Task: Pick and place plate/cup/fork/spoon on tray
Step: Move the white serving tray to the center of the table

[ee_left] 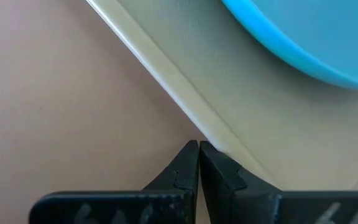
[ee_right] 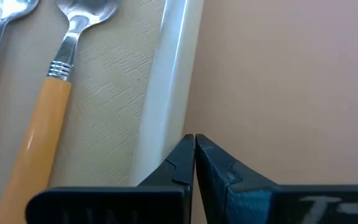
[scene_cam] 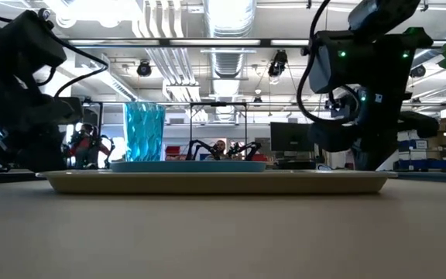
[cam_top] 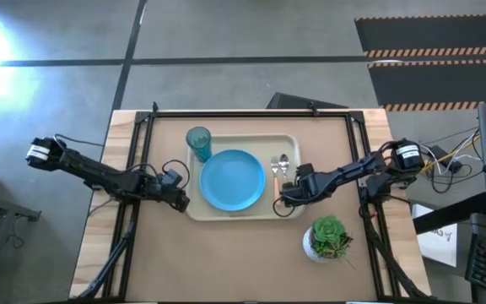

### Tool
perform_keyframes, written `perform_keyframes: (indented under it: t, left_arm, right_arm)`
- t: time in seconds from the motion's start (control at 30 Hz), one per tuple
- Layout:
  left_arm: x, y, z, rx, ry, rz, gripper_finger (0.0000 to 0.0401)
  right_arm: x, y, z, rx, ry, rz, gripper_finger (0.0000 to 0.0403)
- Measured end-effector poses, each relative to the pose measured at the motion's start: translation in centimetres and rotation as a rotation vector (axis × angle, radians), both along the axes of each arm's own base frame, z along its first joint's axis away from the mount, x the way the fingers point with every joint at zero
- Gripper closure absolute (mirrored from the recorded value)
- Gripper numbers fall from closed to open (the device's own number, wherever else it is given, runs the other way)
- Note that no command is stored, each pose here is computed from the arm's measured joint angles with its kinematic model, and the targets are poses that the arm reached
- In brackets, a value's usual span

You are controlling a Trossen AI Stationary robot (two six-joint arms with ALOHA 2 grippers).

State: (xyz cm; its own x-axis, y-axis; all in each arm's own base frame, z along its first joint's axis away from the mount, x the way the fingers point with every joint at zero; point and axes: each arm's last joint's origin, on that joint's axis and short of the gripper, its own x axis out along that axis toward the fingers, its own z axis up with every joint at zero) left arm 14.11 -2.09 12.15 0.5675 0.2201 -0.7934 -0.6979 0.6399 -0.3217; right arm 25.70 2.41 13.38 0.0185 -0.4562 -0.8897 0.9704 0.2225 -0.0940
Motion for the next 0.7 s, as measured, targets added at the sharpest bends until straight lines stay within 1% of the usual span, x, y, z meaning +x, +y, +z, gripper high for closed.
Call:
perform_keyframes:
  t: [0.3, 0.43, 0.6, 0.7]
  left_arm:
    - [-0.1, -0.1, 0.1, -0.020, 0.003, -0.015, 0.0401]
    - [0.2, -0.3, 0.4, -0.045, -0.011, -0.037, 0.0401]
    - [0.4, -0.9, 0.8, -0.049, -0.022, -0.070, 0.0401]
    - [0.6, -1.2, 0.8, -0.058, -0.018, -0.066, 0.0401]
  right_arm:
    - [-0.5, 2.3, 0.0, 0.009, -0.044, -0.029, 0.0394]
    - [-0.6, 2.3, 0.0, 0.006, -0.027, -0.022, 0.0394]
    - [-0.7, 2.2, 0.0, 0.002, -0.002, 0.000, 0.0394]
    - [-0.7, 2.1, 0.0, 0.001, 0.004, 0.005, 0.0394]
